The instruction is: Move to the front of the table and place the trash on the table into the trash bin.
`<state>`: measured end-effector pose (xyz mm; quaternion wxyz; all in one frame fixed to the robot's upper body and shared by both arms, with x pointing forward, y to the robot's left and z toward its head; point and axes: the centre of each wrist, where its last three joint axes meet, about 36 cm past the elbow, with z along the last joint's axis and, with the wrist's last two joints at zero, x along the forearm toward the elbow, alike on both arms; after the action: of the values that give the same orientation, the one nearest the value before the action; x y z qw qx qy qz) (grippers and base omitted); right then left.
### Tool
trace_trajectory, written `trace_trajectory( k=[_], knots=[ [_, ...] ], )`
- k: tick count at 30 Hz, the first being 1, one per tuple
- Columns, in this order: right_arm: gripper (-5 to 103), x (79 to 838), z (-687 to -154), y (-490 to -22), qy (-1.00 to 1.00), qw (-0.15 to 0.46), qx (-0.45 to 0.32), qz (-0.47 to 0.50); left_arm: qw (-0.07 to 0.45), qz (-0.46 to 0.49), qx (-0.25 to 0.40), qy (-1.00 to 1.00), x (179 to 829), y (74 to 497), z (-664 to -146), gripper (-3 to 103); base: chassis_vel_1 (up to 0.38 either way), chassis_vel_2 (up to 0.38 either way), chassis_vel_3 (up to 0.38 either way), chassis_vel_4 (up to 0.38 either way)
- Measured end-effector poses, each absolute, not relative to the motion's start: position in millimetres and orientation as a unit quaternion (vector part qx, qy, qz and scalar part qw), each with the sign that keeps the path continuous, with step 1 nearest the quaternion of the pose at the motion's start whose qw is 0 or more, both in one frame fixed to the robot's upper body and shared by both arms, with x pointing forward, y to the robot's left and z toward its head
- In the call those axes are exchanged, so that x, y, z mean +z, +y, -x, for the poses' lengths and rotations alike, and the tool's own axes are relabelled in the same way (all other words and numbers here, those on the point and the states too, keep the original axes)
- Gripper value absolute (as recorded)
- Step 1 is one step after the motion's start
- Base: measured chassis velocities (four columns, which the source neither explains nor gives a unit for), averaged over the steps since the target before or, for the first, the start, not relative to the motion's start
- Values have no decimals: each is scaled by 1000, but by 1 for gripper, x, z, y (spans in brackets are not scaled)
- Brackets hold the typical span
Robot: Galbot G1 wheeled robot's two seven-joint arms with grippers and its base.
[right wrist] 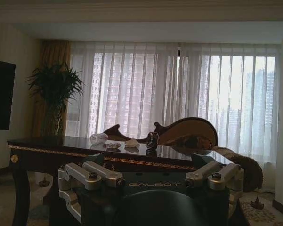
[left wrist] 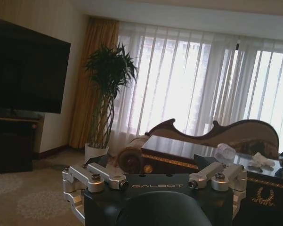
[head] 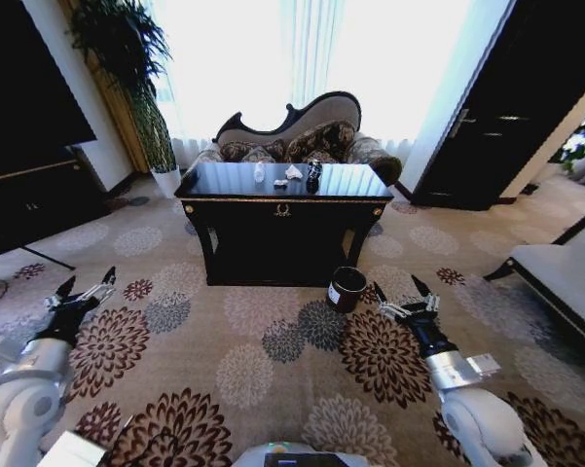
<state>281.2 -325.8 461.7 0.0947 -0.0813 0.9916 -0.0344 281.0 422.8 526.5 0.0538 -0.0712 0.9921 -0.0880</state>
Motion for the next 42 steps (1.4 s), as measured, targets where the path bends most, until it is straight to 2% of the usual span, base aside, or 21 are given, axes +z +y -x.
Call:
trace_trajectory(
  k=[17, 42],
  knots=[
    [100, 458, -281, -328, 991, 103, -37, 78, 53, 70, -67, 994, 536, 402, -259, 100, 0, 0, 0, 0],
    [100, 460, -280, -326, 989, 123, -9, 81, 69, 57, -77, 993, 553, 383, -241, 100, -11, 12, 12, -13]
  ],
)
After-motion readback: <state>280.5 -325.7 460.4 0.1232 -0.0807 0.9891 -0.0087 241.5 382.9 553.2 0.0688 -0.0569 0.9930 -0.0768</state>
